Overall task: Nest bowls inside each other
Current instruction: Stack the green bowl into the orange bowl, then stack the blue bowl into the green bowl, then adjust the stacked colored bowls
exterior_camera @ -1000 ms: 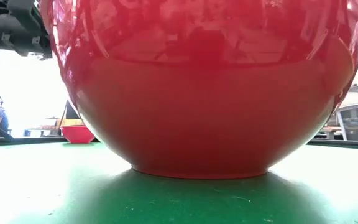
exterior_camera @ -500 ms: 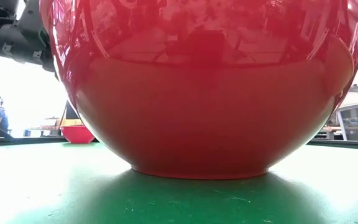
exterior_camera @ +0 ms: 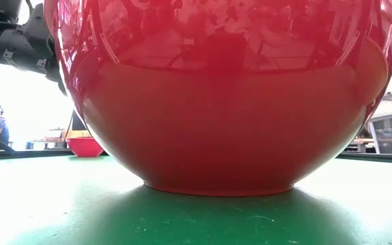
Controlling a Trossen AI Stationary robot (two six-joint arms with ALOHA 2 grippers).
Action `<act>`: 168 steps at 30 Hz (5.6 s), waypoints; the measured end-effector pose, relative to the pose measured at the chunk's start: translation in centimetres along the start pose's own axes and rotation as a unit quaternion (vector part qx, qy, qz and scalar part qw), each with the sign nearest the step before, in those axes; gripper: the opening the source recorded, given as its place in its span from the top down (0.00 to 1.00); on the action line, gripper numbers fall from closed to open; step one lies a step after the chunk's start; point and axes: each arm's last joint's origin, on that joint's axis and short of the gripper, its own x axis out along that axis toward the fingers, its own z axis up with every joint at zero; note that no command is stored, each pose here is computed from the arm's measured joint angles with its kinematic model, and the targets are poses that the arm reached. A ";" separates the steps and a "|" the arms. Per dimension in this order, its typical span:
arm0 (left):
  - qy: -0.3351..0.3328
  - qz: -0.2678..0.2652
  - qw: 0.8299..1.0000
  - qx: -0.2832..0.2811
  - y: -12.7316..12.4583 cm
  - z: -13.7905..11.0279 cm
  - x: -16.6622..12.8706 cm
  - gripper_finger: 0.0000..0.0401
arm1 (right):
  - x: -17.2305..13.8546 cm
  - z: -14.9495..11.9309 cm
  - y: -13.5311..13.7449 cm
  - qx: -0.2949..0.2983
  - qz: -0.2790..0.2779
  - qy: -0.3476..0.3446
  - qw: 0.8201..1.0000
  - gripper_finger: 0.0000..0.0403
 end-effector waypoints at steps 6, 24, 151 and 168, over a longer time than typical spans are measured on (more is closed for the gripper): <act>-0.001 0.006 1.000 0.002 0.1 0.0 0.1 0.65 | 2.0 0.1 0.1 -0.003 0.046 0.006 0.999 0.63; 0.014 0.024 1.000 -0.006 0.6 -0.3 0.2 0.65 | -7.3 0.8 2.1 -0.146 0.209 -0.253 0.933 0.96; 0.398 -0.175 0.895 0.095 -8.7 9.9 17.6 0.92 | -10.0 7.0 -4.5 0.083 -0.010 -0.579 0.811 0.52; 0.432 -0.153 0.881 0.117 -8.5 11.1 18.0 0.55 | -9.1 7.4 -4.7 0.081 -0.045 -0.558 0.825 0.52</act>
